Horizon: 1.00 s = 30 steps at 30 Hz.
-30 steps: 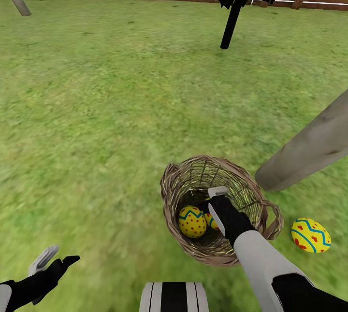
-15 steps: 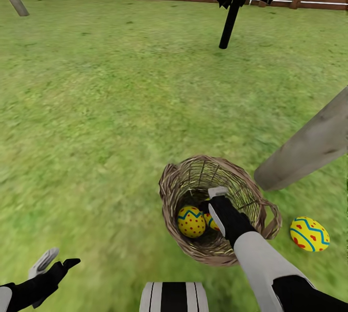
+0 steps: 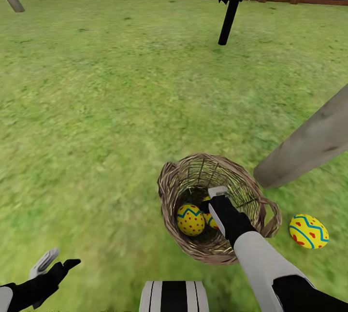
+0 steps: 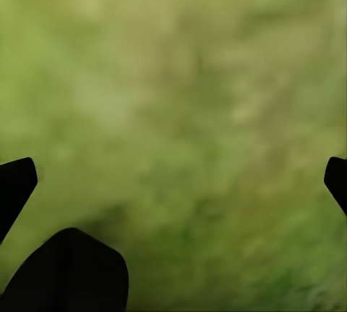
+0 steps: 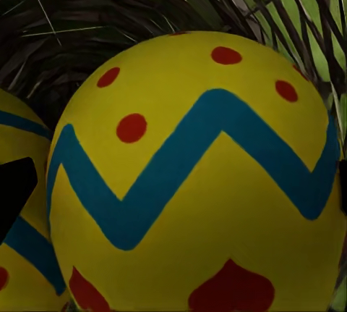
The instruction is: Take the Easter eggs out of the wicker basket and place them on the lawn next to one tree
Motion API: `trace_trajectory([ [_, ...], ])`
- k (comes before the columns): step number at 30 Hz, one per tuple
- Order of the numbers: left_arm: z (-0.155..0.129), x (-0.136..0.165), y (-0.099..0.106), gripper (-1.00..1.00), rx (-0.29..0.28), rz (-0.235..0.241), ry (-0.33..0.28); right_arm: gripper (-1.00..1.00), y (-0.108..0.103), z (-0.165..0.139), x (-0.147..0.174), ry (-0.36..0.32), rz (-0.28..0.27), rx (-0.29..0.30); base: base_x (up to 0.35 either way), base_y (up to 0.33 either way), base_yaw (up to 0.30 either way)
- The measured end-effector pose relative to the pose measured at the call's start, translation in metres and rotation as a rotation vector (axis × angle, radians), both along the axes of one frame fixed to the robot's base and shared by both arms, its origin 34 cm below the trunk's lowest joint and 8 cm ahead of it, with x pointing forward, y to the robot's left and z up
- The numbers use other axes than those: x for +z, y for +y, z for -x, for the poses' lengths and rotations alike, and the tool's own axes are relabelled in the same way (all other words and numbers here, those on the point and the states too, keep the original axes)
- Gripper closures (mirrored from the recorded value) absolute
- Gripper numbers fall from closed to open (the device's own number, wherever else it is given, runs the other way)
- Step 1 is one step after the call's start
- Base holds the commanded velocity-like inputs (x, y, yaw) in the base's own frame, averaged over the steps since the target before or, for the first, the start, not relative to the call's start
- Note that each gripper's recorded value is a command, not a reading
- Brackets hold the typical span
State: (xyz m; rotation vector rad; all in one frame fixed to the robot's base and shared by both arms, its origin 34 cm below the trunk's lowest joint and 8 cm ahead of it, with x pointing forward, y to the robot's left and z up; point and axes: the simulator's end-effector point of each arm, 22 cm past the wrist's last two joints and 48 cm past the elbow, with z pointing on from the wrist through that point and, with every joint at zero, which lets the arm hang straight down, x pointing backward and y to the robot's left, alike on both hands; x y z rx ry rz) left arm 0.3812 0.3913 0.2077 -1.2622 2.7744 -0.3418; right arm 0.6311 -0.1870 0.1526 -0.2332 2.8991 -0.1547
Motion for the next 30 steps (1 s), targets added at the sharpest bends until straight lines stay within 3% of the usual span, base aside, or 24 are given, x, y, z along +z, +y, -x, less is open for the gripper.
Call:
trace_trajectory([
  [15,0.001,-0.002,-0.002,-1.00,0.011,0.013,-0.001,-1.00,-0.002,0.003,-0.003,0.014,0.008,0.003,0.000,0.000,0.000],
  [16,0.001,-0.002,-0.002,-1.00,0.011,0.013,0.000,1.00,-0.002,0.003,-0.003,0.014,0.008,0.003,0.000,0.000,0.000],
  [30,0.011,-0.008,-0.004,-1.00,0.013,0.023,0.027,1.00,-0.003,0.001,-0.002,0.012,-0.012,-0.032,0.000,0.000,0.000],
])
